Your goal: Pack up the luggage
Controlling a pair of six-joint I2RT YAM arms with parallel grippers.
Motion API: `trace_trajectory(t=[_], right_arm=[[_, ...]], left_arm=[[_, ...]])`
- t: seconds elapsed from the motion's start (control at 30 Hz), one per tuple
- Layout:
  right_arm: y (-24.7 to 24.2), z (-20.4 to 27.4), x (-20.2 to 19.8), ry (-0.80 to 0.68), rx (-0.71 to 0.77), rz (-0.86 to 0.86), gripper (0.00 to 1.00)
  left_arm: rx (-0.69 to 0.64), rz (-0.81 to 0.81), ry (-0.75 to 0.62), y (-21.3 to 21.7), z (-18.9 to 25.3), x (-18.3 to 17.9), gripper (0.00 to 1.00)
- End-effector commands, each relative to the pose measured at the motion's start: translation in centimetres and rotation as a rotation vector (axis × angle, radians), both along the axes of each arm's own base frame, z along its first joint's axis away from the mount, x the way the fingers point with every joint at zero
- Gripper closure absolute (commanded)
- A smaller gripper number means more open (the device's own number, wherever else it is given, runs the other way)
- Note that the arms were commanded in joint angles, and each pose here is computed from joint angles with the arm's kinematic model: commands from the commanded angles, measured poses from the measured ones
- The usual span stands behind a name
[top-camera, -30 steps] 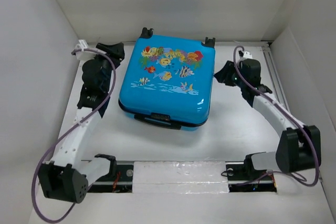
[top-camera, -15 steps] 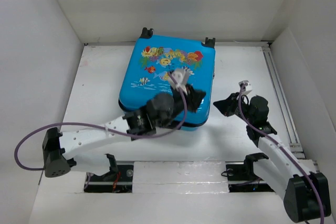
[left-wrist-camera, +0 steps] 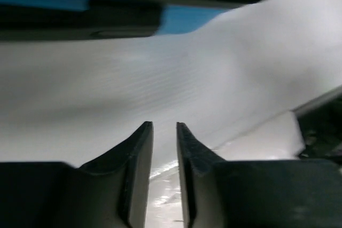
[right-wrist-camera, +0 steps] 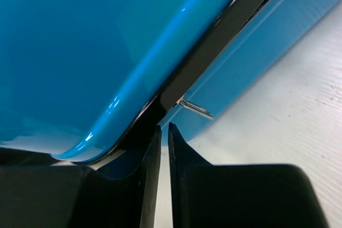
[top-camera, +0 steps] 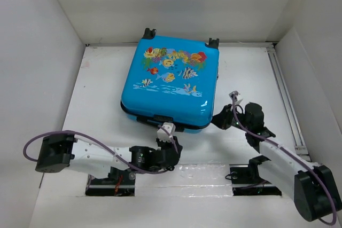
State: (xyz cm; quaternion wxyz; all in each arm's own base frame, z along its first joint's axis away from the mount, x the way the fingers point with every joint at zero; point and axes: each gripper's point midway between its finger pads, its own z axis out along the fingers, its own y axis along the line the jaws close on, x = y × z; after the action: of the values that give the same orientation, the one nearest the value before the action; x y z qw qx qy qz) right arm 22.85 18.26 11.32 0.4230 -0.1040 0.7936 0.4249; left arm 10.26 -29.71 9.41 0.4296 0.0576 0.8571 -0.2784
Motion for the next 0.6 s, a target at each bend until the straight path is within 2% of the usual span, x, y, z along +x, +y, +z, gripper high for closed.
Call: trace_trajectory(t=[0.0, 0.1, 0.13, 0.17, 0.23, 0.33, 0.37, 0.5, 0.57], right_arm=[[2.4, 3.4, 0.4, -0.108, 0.021, 0.074, 0.83], [3.6, 3.8, 1.4, -0.098, -0.004, 0.090, 0.84], [4.1, 4.8, 2.1, -0.113, -0.001, 0.090, 0.84], [4.5, 4.3, 2.2, -0.105, -0.017, 0.106, 0.86], [4.4, 4.0, 2.9, -0.105, -0.034, 0.085, 0.87], [4.2, 3.2, 2.3, -0.102, -0.047, 0.085, 0.87], [3.6, 1.6, 1.5, -0.079, -0.061, 0.073, 0.87], [2.0, 0.1, 0.6, -0.087, -0.037, -0.030, 0.59], [1.4, 0.4, 1.3, -0.126, -0.027, -0.088, 0.55]], left_arm=[[-0.132, 0.214, 0.048, 1.8, -0.1, 3.0, 0.76], [-0.196, 0.329, 0.120, 3.4, -1.2, 5.6, 0.74], [-0.196, 0.339, 0.106, 4.2, -1.9, 6.1, 0.74], [-0.264, 0.329, 0.085, 3.6, -0.7, 6.8, 0.74], [-0.306, 0.336, 0.065, 3.8, 0.3, 7.9, 0.72], [-0.289, 0.361, 0.049, 4.5, 0.6, 8.2, 0.72], [-0.289, 0.361, 0.049, 4.5, 0.6, 8.2, 0.72], [-0.289, 0.389, 0.066, 5.6, -0.6, 8.4, 0.69], [-0.297, 0.379, 0.095, 5.8, -1.3, 9.0, 0.68]])
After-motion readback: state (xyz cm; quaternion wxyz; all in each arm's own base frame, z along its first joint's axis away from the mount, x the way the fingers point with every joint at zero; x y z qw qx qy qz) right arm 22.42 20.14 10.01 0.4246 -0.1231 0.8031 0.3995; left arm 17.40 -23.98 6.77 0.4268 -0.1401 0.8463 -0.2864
